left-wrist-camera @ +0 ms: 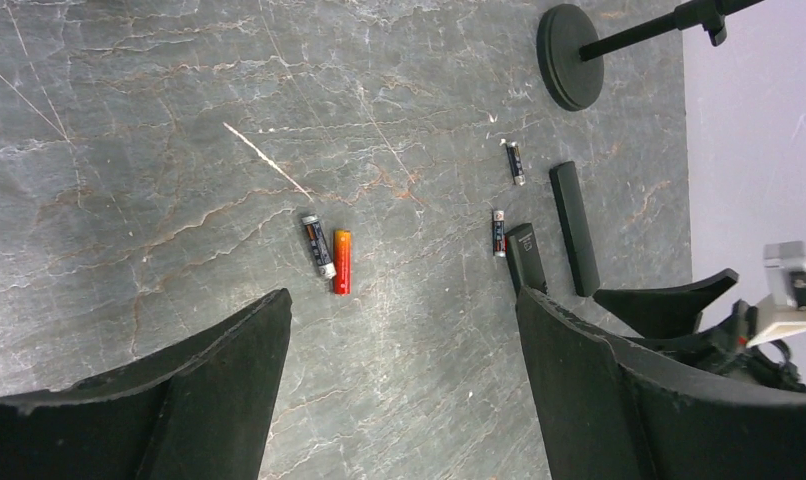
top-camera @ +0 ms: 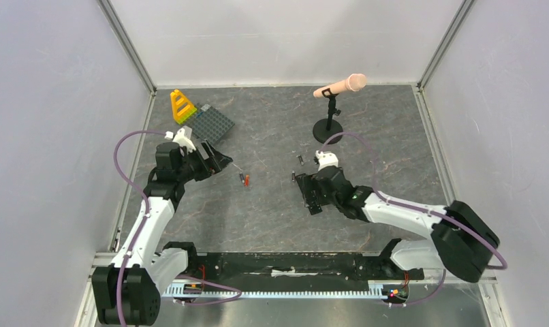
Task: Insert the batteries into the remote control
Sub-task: Pick up the remote control from the center of the board, then adjust the remote control.
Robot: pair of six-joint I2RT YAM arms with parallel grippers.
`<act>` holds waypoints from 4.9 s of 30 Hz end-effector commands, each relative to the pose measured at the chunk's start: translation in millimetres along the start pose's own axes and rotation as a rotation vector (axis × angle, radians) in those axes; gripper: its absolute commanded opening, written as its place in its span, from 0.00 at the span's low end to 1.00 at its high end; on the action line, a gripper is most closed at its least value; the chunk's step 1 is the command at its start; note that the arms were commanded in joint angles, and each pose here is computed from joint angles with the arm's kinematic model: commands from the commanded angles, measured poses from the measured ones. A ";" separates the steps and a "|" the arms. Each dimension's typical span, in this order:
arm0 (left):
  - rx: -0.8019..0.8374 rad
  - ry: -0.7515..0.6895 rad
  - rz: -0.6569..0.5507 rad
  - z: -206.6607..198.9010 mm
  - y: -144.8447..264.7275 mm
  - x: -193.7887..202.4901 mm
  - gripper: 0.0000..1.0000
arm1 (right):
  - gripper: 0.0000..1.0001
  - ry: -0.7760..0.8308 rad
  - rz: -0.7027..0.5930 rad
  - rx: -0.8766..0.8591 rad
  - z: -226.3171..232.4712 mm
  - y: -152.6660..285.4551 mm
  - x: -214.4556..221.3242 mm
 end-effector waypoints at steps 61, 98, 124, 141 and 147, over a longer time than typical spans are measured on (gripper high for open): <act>0.706 0.071 -0.098 -127.6 17.9 -9.5 0.87 | 0.28 -0.517 0.242 -1.240 146.2 102.1 -103.7; 0.510 0.194 -0.046 -117.1 -12.5 5.1 0.02 | 0.68 -0.509 0.194 -0.986 132.2 58.3 -86.5; 0.197 -0.008 0.158 -125.5 -31.5 16.1 0.02 | 0.56 -0.028 -0.028 -0.491 150.6 14.1 -76.9; 0.261 -0.008 0.041 -140.0 -13.8 -5.8 0.73 | 0.12 -0.201 0.005 -0.586 160.9 31.1 -77.4; 0.277 0.003 -0.078 -147.3 5.9 -25.7 0.78 | 0.11 -0.279 0.001 -0.656 158.9 49.2 -85.4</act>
Point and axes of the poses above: each gripper's point midway between its finger pads, its own y axis back along the fingers, its own z axis along the line the jaws close on, x = y × z, the point moved 7 cm from there along y, back along the fingers, and after that the axes turned 10 degrees about -y, right-handed, at the moved point
